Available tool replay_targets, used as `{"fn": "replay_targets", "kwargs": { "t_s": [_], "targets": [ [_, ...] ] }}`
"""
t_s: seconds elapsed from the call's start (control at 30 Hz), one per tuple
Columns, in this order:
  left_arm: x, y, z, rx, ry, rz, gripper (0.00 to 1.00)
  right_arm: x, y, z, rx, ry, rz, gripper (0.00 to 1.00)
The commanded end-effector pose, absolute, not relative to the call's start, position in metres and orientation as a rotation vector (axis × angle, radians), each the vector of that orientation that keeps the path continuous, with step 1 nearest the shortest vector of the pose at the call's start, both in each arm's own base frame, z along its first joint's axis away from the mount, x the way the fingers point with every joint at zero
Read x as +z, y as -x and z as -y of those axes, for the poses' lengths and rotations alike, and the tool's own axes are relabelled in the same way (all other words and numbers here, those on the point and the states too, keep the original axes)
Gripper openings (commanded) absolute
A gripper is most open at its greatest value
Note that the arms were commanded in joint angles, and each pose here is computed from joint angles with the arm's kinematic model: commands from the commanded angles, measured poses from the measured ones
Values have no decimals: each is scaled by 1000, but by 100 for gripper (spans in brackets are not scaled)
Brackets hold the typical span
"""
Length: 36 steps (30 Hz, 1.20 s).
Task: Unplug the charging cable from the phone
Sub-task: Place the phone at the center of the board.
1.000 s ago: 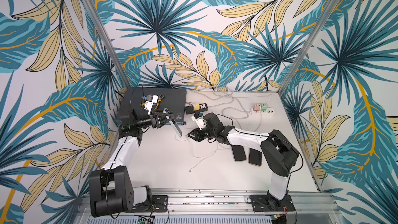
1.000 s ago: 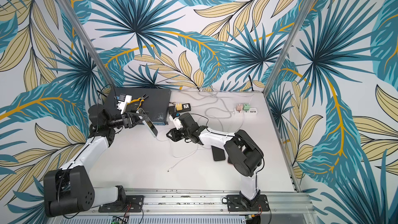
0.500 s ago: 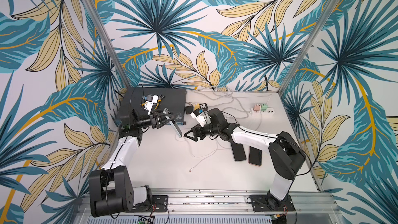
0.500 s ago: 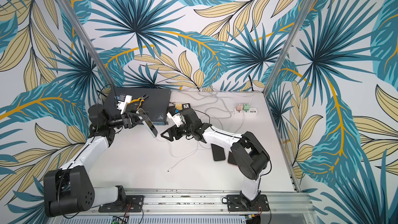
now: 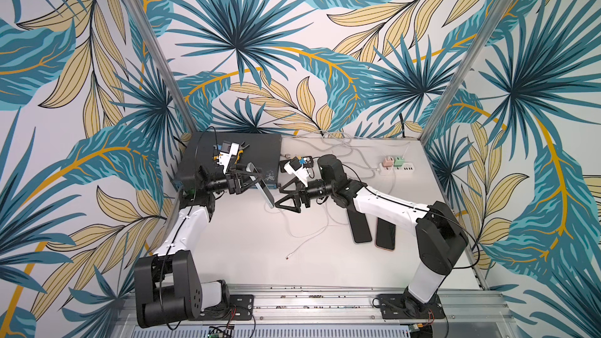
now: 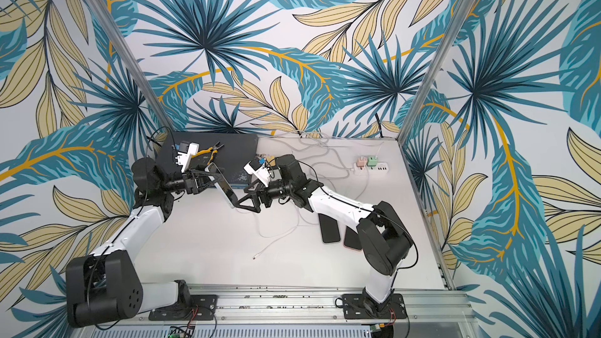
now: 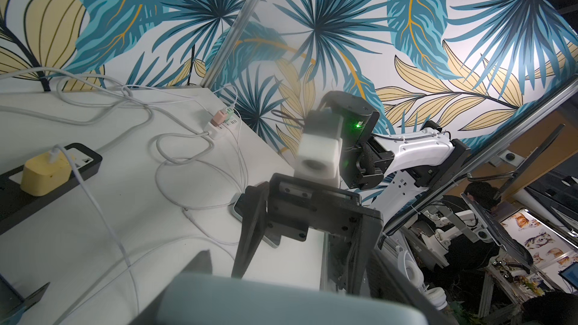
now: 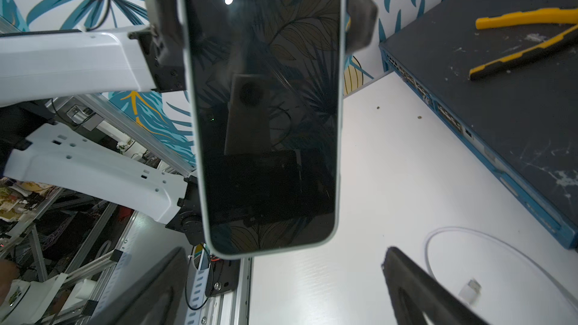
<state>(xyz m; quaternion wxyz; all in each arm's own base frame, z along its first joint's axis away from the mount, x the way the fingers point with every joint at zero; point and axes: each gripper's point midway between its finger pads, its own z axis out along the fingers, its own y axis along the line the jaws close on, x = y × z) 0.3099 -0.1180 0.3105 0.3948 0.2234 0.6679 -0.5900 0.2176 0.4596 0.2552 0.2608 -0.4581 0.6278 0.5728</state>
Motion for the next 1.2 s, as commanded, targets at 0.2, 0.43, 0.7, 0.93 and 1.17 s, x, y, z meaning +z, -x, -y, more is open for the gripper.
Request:
{"fn": "replay_targets", "kwargs": {
  "t_s": [0.2, 0.43, 0.7, 0.93, 1.17],
  "targets": [
    [320, -302, 117, -1455, -619, -1653, 47, 267, -220, -488, 1579, 1285, -1640, 100],
    [320, -301, 117, -1455, -622, -1651, 47, 265, -222, -503, 1581, 1301, -1637, 100],
    [319, -301, 118, -1458, -622, -1652, 47, 262, -220, -508, 1602, 1311, -1633, 99],
    [319, -300, 118, -1457, -625, -1650, 48, 261, -217, -508, 1636, 1325, -1614, 89],
    [319, -300, 118, -1455, -625, -1649, 48, 265, -214, -507, 1656, 1331, -1568, 74]
  ]
}}
